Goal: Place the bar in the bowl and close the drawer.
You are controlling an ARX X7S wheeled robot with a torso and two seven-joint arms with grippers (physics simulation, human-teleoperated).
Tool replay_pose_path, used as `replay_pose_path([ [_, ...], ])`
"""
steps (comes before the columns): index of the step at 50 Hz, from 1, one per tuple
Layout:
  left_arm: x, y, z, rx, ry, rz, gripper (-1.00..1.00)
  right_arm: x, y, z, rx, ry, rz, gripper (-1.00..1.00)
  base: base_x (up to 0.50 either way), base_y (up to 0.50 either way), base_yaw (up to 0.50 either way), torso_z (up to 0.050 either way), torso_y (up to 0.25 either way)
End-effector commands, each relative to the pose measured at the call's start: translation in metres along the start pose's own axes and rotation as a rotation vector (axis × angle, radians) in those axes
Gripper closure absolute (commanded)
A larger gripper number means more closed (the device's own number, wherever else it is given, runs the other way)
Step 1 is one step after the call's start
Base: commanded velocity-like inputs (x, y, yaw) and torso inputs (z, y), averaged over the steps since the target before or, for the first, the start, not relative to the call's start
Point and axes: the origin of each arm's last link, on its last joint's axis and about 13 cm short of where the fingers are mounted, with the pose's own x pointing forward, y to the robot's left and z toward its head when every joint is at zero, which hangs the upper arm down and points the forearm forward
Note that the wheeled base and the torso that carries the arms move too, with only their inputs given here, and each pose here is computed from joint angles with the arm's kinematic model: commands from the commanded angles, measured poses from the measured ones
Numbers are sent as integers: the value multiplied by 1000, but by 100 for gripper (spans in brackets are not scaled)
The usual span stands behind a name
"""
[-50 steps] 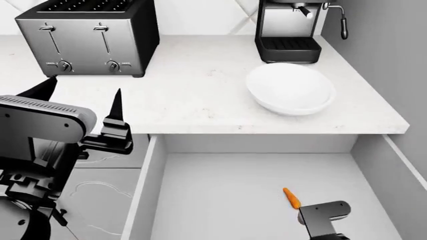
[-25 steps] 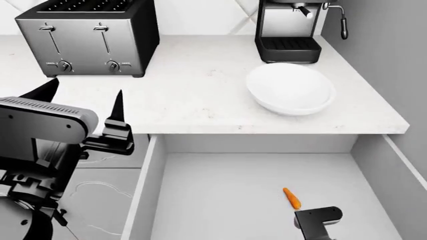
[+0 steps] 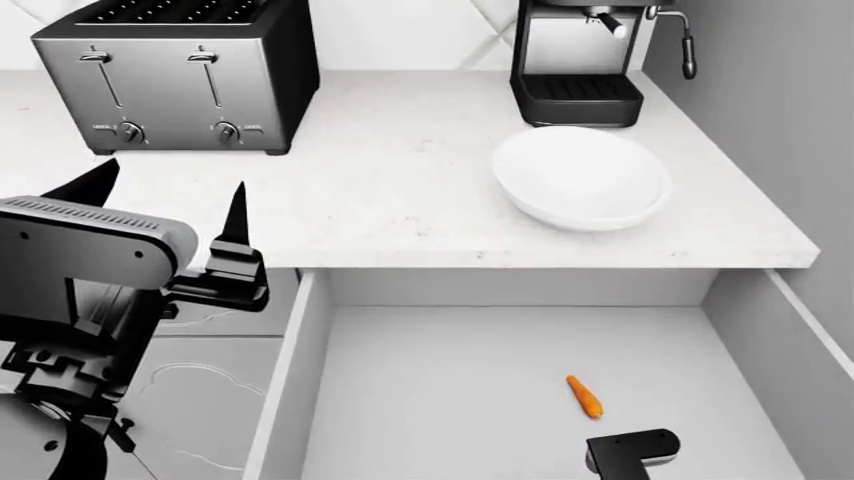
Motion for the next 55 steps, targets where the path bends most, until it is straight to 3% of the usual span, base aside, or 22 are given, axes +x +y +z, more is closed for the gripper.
replay_pose_path([
  [1,0,0,-1,-1,3,0,-100,4,0,-15,8,62,-9,100,0,0,0,0,0],
  [24,0,0,-2,-2,2,1,-100,-5,1,-8,5,26,-11,100,0,-3,-2,0,0],
  [43,0,0,2,-2,-7,1,-100,-95,-7,55,-5,-371,-71,100,0,0,0,0,0],
  [55,-1,1,5,-1,-17,2,-100,-143,-9,92,-35,-548,-117,100,0,0,0,0,0],
])
